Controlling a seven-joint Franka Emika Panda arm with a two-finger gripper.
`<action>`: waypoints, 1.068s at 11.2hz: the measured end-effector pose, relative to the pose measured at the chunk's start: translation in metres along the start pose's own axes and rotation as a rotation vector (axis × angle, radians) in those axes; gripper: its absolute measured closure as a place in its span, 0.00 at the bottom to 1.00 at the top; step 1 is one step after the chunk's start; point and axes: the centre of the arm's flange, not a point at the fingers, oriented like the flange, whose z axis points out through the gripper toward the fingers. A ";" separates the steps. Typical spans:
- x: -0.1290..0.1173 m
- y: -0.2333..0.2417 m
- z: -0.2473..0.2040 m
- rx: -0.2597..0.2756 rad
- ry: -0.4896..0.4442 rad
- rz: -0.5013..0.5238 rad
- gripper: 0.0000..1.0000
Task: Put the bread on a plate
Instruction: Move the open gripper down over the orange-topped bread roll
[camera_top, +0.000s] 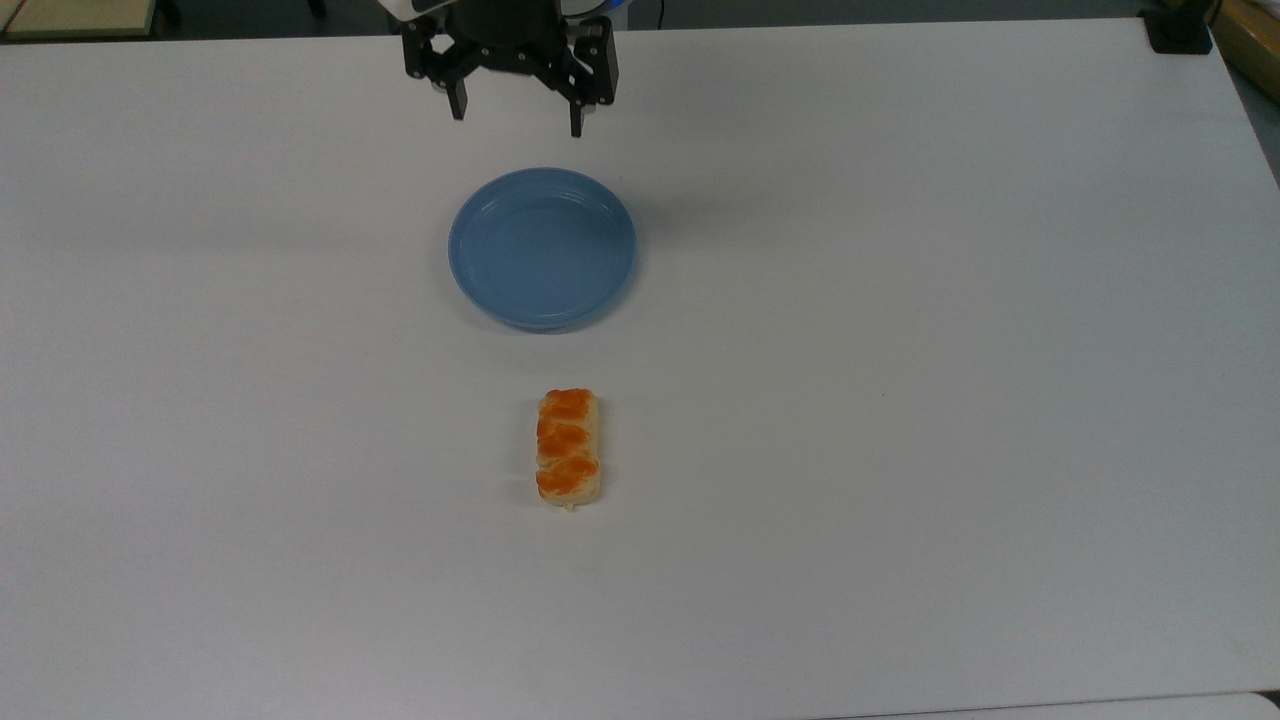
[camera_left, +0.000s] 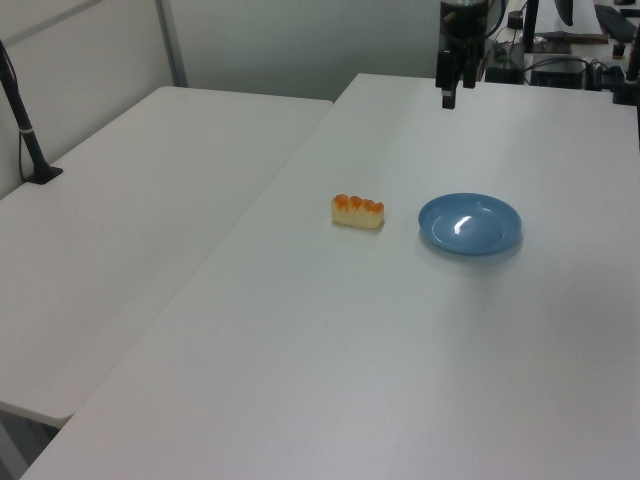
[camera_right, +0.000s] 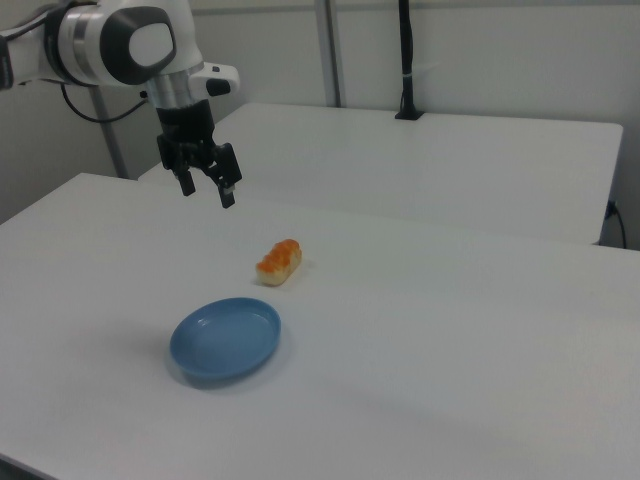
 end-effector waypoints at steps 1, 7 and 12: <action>0.008 -0.002 0.006 0.004 0.027 0.000 0.00; 0.073 -0.020 0.093 0.015 0.124 -0.006 0.00; 0.115 -0.038 0.168 0.011 0.150 -0.022 0.00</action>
